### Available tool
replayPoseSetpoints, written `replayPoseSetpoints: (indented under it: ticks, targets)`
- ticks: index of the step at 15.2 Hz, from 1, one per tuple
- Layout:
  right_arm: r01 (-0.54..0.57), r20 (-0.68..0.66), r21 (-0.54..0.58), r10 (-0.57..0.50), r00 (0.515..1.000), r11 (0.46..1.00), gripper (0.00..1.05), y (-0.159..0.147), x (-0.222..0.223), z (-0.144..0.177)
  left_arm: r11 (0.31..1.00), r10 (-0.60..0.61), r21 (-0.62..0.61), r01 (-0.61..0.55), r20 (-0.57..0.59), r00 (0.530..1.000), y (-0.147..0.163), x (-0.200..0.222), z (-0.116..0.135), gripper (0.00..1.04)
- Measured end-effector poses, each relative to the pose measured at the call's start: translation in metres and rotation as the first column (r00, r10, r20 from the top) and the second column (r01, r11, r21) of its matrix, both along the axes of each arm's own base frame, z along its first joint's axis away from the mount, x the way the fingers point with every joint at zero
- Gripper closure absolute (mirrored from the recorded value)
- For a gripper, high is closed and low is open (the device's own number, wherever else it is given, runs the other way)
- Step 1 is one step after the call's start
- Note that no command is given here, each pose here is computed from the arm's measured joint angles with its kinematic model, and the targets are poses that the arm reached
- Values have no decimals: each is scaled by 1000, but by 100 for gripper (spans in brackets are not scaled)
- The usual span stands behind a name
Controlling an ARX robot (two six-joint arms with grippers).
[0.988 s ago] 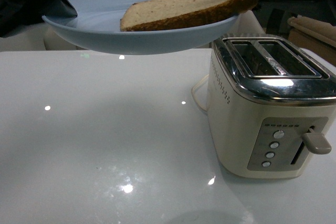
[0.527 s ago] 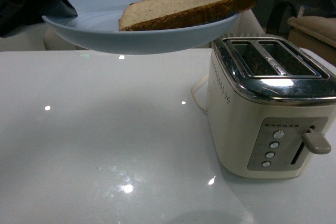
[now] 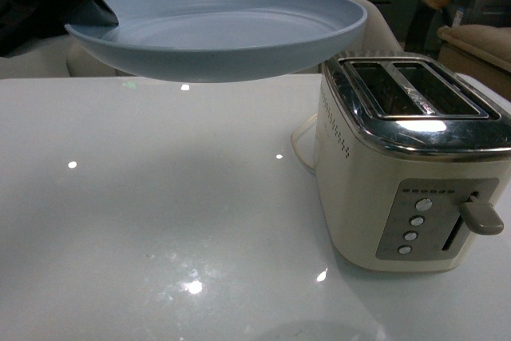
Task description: Left arm holds plate, right arm toasts bread
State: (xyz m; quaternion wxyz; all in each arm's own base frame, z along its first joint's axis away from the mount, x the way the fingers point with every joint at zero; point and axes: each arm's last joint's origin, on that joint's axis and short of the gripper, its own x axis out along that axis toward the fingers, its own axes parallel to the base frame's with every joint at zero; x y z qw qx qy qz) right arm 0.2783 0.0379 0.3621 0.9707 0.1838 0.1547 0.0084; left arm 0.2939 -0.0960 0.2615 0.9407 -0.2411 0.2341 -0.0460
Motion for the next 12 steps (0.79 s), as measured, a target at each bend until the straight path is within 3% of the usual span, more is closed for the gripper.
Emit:
replayPoseSetpoints:
  ticks: [2,5,12]
  targets:
    - [74,46,-181,-67,997,981,103,-12,0,8,1000,0,0,0,0,1000,0,0,0,102]
    - [94,60,-319,-79,995,943,103,-20,1,11,1000,0,0,0,0,1000,0,0,0,102]
    - [12,-5,-371,-15,1000,929,103,-12,15,-5,1000,1,0,-1,1,1000,0,0,0,102]
